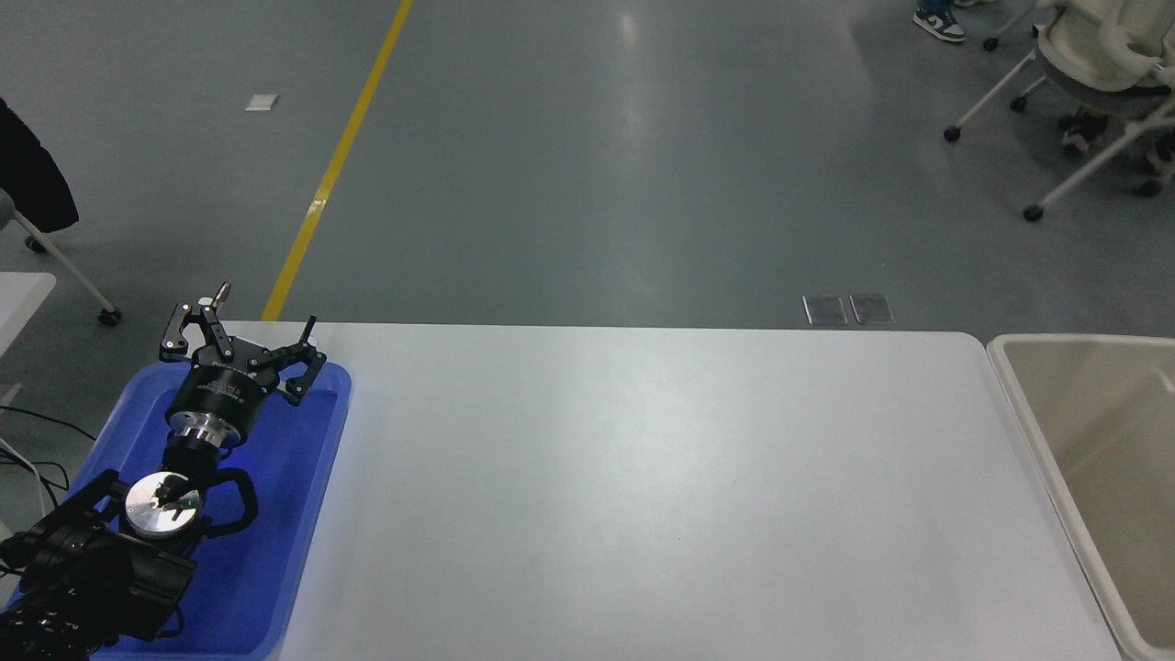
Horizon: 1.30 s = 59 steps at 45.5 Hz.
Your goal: Pick up paper ball place in dustbin
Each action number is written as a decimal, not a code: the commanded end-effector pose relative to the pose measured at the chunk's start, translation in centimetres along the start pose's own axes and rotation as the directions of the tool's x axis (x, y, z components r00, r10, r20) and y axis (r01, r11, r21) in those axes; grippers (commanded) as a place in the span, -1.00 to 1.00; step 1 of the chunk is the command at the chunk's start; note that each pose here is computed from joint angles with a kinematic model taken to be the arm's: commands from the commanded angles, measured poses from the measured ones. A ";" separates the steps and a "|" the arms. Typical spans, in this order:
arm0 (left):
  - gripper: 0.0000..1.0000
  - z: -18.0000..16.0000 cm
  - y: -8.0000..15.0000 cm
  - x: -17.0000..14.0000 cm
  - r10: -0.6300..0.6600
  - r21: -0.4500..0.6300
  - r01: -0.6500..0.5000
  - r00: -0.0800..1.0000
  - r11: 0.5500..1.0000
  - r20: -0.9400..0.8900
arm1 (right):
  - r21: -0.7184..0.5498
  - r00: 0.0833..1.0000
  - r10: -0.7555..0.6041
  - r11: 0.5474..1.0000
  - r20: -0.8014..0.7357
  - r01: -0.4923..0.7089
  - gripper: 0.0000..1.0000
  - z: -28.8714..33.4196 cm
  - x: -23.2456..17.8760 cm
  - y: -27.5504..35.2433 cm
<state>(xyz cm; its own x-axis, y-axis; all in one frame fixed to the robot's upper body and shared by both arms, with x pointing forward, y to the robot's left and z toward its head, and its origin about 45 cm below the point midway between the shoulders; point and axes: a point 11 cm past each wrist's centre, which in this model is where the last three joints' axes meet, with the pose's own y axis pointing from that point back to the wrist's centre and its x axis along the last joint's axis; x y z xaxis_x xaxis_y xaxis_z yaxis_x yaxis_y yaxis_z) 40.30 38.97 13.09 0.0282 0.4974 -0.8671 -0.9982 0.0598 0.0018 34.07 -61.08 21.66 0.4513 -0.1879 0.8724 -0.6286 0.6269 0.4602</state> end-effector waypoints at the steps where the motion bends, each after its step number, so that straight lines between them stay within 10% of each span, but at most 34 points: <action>1: 1.00 0.0 0.0 0.0 0.000 0.000 0.000 1.000 1.000 0.000 | -0.095 0.997 -0.002 0.995 0.076 0.010 -1.00 3.6 -8.6 -0.6; 28: 1.00 0.0 0.0 0.0 0.000 0.000 0.000 1.000 1.000 0.001 | -0.118 0.996 -0.015 0.993 0.091 0.026 -0.98 1.9 -15.4 -0.7; 33: 1.00 0.0 0.0 0.0 0.000 -0.001 0.000 1.000 1.000 0.000 | -0.115 0.995 -0.022 0.993 0.097 0.033 -0.73 1.7 -15.7 -0.6; 48: 1.00 0.0 0.0 0.0 0.001 0.002 -0.001 1.000 1.000 0.001 | -0.119 0.996 -0.011 0.993 0.093 0.022 0.92 1.9 -15.5 -0.6; 59: 1.00 0.0 0.0 0.0 0.000 -0.001 0.000 1.000 1.000 0.000 | -0.112 0.995 -0.018 0.993 0.095 0.029 0.98 1.4 -15.9 -0.6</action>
<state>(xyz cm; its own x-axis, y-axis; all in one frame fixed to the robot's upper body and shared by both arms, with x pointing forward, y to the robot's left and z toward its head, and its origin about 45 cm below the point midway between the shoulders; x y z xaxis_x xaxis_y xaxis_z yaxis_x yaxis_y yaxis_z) 40.31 38.97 13.12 0.0289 0.4973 -0.8671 -0.9982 0.0595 0.0008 26.32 -59.93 8.15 0.3987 -0.2655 0.8778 -0.5385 0.7070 0.4584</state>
